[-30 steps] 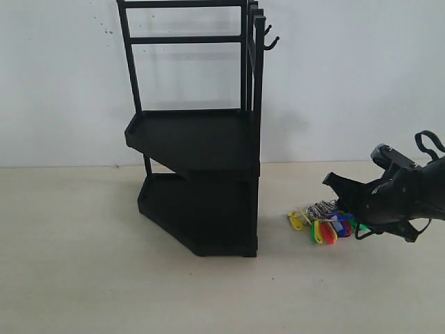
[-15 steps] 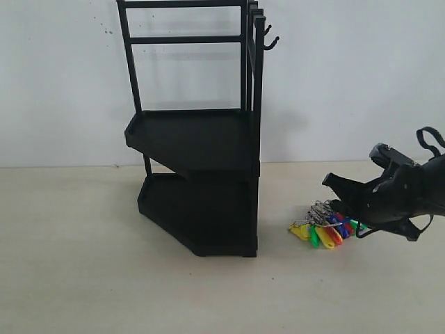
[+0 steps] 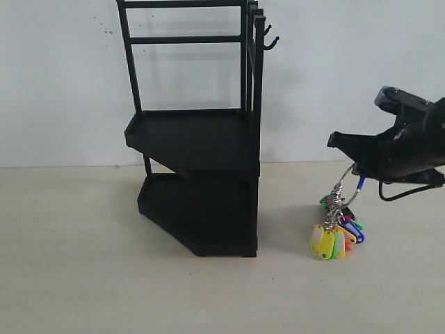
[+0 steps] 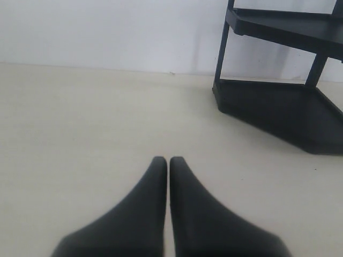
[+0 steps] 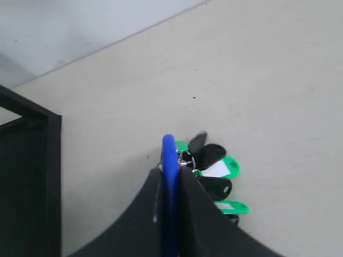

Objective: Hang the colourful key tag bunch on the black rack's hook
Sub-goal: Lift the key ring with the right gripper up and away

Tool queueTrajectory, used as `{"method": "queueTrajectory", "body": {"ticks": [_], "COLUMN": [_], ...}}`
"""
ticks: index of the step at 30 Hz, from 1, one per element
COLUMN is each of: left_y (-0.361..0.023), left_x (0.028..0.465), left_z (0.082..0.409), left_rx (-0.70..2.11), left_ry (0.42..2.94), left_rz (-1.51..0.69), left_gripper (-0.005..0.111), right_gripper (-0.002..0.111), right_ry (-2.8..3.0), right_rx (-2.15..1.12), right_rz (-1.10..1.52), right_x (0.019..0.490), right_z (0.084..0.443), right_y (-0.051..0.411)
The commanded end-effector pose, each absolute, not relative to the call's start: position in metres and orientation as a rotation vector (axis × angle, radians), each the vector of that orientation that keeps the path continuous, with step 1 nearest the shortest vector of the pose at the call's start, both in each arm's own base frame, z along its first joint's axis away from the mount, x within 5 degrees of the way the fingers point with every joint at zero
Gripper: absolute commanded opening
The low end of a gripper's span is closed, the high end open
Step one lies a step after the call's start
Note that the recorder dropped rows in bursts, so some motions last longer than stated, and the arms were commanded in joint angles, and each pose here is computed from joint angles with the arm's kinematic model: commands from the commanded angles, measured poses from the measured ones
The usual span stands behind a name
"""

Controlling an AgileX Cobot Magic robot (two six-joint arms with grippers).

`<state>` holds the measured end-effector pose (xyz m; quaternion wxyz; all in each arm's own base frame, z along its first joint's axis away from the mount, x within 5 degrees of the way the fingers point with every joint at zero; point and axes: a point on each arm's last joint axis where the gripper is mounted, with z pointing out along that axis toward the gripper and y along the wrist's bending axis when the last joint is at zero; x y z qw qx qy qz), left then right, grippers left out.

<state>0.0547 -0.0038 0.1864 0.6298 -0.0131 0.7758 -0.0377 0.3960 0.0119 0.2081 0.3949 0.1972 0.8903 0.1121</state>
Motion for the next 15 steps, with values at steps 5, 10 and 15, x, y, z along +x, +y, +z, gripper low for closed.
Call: {"method": "queueTrajectory", "body": {"ticks": [5, 10, 15], "left_y": [-0.004, -0.004, -0.004], "left_x": [0.055, 0.055, 0.055], "left_z": [0.188, 0.188, 0.188], "left_rx": [-0.024, -0.024, -0.024], "left_ry": [1.766, 1.766, 1.766], "left_rz": [-0.079, -0.079, -0.079], "left_gripper": [0.004, 0.004, 0.004], "right_gripper": [0.000, 0.000, 0.000], "right_ry": [2.209, 2.213, 2.237], "right_rx": [0.301, -0.025, -0.076], "right_rz": [0.186, 0.054, -0.007], "right_x": [0.362, 0.333, 0.304], "right_z": [0.279, 0.315, 0.340], "right_y": [0.005, 0.014, 0.005]}}
